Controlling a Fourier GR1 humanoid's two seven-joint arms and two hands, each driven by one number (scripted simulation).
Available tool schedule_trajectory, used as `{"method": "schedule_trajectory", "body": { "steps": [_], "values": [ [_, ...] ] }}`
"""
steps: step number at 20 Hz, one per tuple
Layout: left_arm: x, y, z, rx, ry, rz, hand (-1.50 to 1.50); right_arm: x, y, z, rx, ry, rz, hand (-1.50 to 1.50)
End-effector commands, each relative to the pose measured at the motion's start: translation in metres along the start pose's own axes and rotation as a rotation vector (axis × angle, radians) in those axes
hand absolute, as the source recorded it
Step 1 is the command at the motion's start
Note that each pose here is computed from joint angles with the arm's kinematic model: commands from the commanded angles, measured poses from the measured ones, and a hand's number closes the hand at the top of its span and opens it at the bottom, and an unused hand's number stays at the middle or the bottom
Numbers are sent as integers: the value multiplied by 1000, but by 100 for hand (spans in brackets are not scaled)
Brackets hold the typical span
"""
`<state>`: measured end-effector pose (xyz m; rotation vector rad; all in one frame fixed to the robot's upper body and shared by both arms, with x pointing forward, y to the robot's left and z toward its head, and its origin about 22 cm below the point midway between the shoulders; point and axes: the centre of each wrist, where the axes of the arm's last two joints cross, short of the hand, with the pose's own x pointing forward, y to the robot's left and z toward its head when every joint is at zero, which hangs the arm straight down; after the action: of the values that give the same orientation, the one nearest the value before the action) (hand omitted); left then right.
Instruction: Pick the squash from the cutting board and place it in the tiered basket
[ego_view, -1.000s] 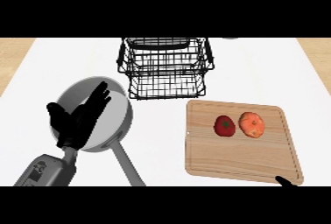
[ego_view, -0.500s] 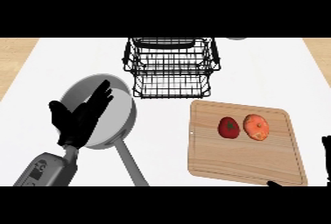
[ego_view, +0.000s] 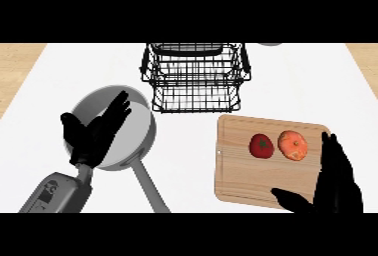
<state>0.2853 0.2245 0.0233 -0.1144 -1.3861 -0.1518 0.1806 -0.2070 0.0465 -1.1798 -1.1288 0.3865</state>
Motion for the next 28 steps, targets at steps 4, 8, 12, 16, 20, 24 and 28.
{"method": "schedule_trajectory", "body": {
  "steps": [4, 8, 12, 16, 20, 24, 28],
  "values": [
    [3, 6, -9, 25, -15, -11, 0, 31, 27, -19, 63, 77, 66, -150],
    [14, -9, 5, 29, -3, 14, 0, 24, 53, -16, 104, 103, 79, -150],
    [-2, -8, -3, 0, -11, -4, 0, 11, 45, -3, 85, 117, 104, -150],
    [11, -8, -4, 18, -15, 20, 0, 2, 69, -1, 37, 144, 98, -150],
    [3, 11, 0, 1, 9, 16, 0, -14, 67, -30, 8, 158, 113, -150],
    [-3, 1, 10, 18, -4, 6, 0, -29, 58, -24, 2, 153, 119, -150],
    [-9, -1, 7, 10, -11, -2, 0, -17, 54, -31, -3, 130, 82, -150]
  ]
}}
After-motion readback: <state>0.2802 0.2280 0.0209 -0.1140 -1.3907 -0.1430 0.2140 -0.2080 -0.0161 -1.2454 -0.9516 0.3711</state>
